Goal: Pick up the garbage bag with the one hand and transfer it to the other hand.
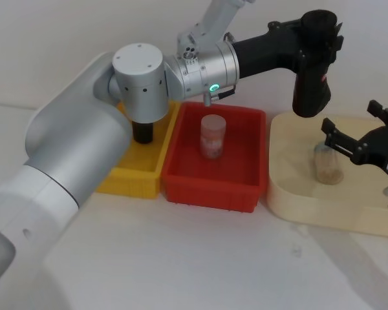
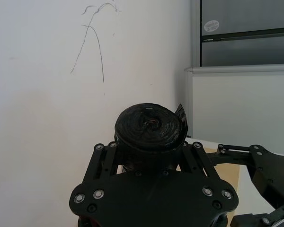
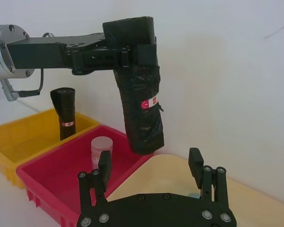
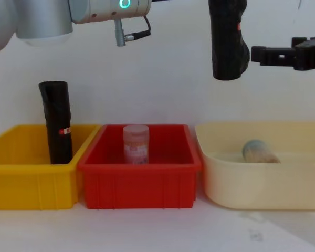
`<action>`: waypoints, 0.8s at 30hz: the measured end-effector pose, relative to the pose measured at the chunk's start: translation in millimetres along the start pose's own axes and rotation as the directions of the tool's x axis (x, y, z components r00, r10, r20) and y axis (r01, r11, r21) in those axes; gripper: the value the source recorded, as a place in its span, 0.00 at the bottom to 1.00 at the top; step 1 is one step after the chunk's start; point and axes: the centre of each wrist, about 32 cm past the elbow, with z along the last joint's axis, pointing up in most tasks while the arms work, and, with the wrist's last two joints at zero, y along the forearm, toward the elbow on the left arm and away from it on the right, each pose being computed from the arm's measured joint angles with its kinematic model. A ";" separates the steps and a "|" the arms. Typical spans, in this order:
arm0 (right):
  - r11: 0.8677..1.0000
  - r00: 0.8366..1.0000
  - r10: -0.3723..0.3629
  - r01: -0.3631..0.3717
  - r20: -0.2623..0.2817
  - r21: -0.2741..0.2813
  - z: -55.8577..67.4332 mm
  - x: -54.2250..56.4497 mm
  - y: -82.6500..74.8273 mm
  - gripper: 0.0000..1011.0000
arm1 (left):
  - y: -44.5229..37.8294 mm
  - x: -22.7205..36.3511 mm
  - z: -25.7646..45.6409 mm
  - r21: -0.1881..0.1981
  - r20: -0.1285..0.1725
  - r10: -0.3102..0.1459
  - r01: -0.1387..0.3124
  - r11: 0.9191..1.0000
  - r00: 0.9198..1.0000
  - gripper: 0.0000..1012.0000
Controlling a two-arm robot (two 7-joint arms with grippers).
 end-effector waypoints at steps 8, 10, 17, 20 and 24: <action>1.000 0.999 0.001 -0.001 0.034 -0.009 5.2 -0.8 11.5 0.99 | 0.0 0.0 0.0 0.000 0.000 0.000 0.000 1.000 1.000 0.50; 1.000 0.999 -0.002 0.002 0.043 -0.011 6.8 -1.3 15.5 0.99 | -0.1 0.0 0.0 0.000 0.000 0.000 0.000 1.000 1.000 0.50; 1.000 0.998 0.002 -0.001 0.067 -0.012 13.1 -3.6 28.2 0.99 | 0.0 0.0 0.1 0.000 0.000 0.000 0.000 1.000 1.000 0.50; 1.000 0.998 0.004 -0.003 0.069 -0.010 14.6 -4.1 30.5 0.99 | 0.0 0.0 0.0 0.000 0.000 0.000 0.000 1.000 1.000 0.50; 1.000 0.997 0.012 -0.011 0.071 -0.008 18.3 -4.9 36.0 0.99 | 0.0 0.0 0.1 0.000 0.000 0.000 0.000 1.000 1.000 0.50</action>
